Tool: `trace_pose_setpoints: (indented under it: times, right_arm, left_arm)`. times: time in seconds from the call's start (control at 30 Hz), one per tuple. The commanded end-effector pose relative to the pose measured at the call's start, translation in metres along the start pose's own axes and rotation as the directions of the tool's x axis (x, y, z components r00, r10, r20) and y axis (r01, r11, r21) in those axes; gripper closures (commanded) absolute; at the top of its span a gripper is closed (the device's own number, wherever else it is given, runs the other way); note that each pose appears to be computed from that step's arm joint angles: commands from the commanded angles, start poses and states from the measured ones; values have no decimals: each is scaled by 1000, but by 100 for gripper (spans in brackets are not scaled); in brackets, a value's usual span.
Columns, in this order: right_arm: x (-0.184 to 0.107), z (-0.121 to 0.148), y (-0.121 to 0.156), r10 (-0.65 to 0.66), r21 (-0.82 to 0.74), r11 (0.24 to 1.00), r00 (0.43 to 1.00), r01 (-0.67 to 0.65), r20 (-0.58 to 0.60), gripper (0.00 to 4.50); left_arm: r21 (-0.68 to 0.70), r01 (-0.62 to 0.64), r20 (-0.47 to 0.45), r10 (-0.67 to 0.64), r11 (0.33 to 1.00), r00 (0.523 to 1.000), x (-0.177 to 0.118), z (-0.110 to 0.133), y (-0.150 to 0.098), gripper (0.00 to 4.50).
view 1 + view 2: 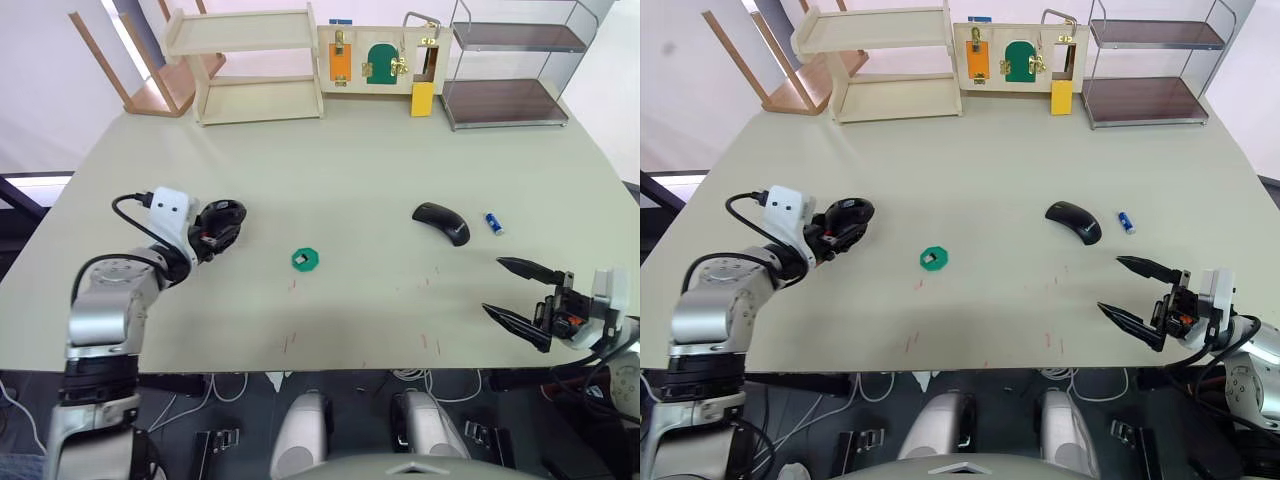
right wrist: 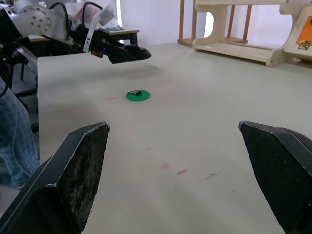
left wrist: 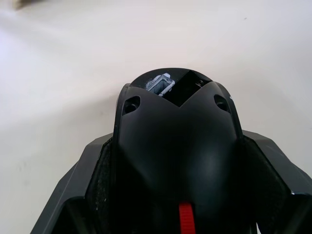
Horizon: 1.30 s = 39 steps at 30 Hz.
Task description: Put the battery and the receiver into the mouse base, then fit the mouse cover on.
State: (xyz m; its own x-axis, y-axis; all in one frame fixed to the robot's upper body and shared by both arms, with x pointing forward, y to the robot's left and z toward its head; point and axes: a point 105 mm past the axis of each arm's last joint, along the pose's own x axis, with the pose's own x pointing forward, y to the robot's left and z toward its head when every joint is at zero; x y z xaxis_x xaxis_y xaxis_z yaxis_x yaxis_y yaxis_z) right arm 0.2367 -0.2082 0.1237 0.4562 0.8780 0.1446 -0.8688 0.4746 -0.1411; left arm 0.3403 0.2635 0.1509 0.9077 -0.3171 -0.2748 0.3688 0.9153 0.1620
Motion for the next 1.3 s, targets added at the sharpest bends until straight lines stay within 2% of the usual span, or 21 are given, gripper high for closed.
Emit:
trace_pose_setpoints:
  times: [0.03, 0.07, 0.17, 0.27, 0.37, 0.47, 0.9, 1.0, 1.13, 1.3]
  right_arm:
    - [2, 8, 0, 15, -32, 999, 1000, -14, 18, 0]
    - [3, 8, -1, 15, -32, 999, 1000, -15, 18, 0]
    - [3, 11, -1, 22, -34, 999, 999, -21, 24, 0]
    - [4, 12, -2, 27, -37, 999, 999, -26, 26, 0]
    - [3, 14, -1, 50, -44, 998, 999, -49, 15, 0]
    - [0, 15, 0, 85, -47, 995, 996, -85, -4, 0]
    - [-7, 19, 6, 261, -35, 964, 963, -263, -70, 0]
    - [-7, 19, 4, 269, -35, 962, 961, -271, -71, 0]
    - [-9, 17, 3, 269, -36, 962, 961, -272, -68, 0]
    - [-11, 14, 5, 266, -30, 963, 962, -268, -64, 0]
  left_arm:
    - [115, 135, 109, -148, 984, 983, -10, 46, -17, 158]
    - [129, 162, 108, -176, 978, 978, -11, 49, -21, 158]
    - [224, 353, 73, -376, 909, 924, -11, 63, -57, 158]
    - [267, 447, 26, -471, 854, 882, -11, 65, -76, 158]
    - [307, 570, -38, -589, 762, 808, -9, 64, -105, 158]
    - [315, 641, -74, -655, 700, 752, -6, 62, -124, 158]
    - [373, 810, -250, -791, 453, 558, 5, 37, -172, 158]
    - [376, 821, -283, -790, 430, 543, 11, 26, -183, 158]
    - [355, 852, -314, -809, 386, 497, 12, 11, -202, 158]
    - [358, 847, -318, -802, 392, 505, 21, 1, -213, 158]
